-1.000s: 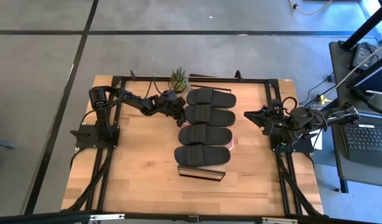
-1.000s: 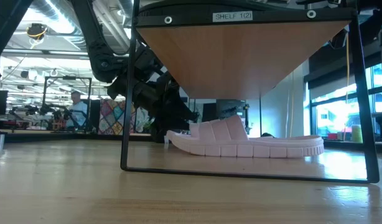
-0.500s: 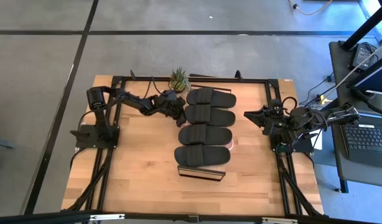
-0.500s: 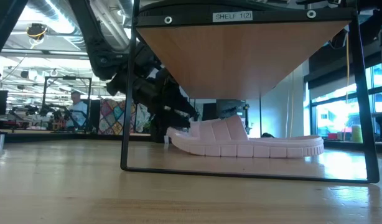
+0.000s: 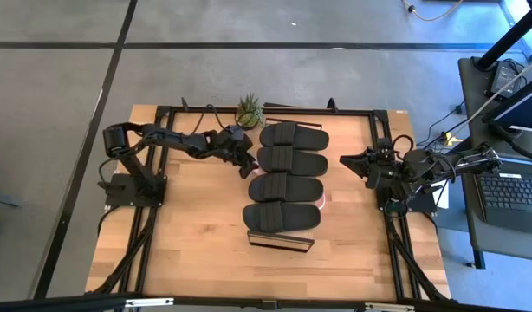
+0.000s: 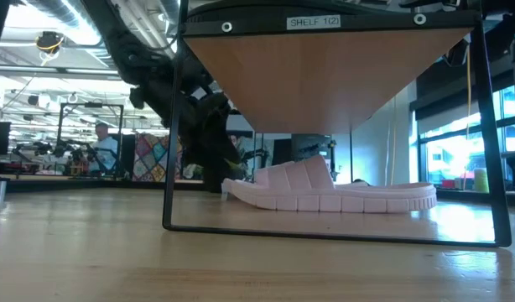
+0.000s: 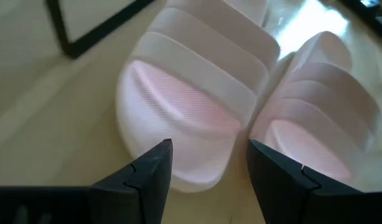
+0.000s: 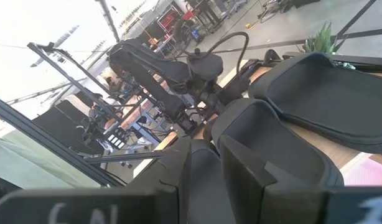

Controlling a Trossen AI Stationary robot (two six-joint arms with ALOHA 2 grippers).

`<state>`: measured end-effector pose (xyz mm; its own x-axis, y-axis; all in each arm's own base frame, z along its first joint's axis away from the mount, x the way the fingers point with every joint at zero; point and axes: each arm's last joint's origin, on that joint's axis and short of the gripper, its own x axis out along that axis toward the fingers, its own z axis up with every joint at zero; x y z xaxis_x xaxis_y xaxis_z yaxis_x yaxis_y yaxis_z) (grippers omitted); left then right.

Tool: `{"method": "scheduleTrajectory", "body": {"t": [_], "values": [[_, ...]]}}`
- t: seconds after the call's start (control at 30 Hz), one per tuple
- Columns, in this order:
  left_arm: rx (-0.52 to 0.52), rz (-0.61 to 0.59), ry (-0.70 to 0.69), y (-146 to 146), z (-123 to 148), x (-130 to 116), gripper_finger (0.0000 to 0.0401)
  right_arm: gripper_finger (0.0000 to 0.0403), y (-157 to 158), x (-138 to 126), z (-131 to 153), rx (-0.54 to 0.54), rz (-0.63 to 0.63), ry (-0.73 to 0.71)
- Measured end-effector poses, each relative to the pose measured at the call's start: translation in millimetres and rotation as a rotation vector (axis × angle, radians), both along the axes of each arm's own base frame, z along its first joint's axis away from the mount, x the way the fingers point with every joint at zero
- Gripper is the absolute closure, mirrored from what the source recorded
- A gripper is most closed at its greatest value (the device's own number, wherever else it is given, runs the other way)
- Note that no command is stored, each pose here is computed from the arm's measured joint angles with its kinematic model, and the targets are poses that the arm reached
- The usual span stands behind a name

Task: Pick and place slides into the shelf
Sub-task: Put the pink slipper under the shelf

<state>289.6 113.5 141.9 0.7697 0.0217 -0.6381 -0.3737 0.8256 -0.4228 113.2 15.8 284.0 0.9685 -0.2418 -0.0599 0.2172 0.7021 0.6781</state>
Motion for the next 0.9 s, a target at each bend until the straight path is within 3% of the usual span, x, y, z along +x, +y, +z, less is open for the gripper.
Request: {"method": "scheduleTrajectory", "body": {"t": [0.27,0.5,0.9], "values": [[0.06,0.051,0.14,-6,10,-16,0.0205,0.0316,0,0,-1,-0.001,0.001,0.006],[0.177,0.083,0.347,-17,-2,-23,0.0205,0.0316,0,0,-2,-0.005,0.0,0.016],[0.259,0.112,0.24,-23,4,-10,0.0205,0.0316,0,0,-2,-0.005,0.0,0.019]]}}
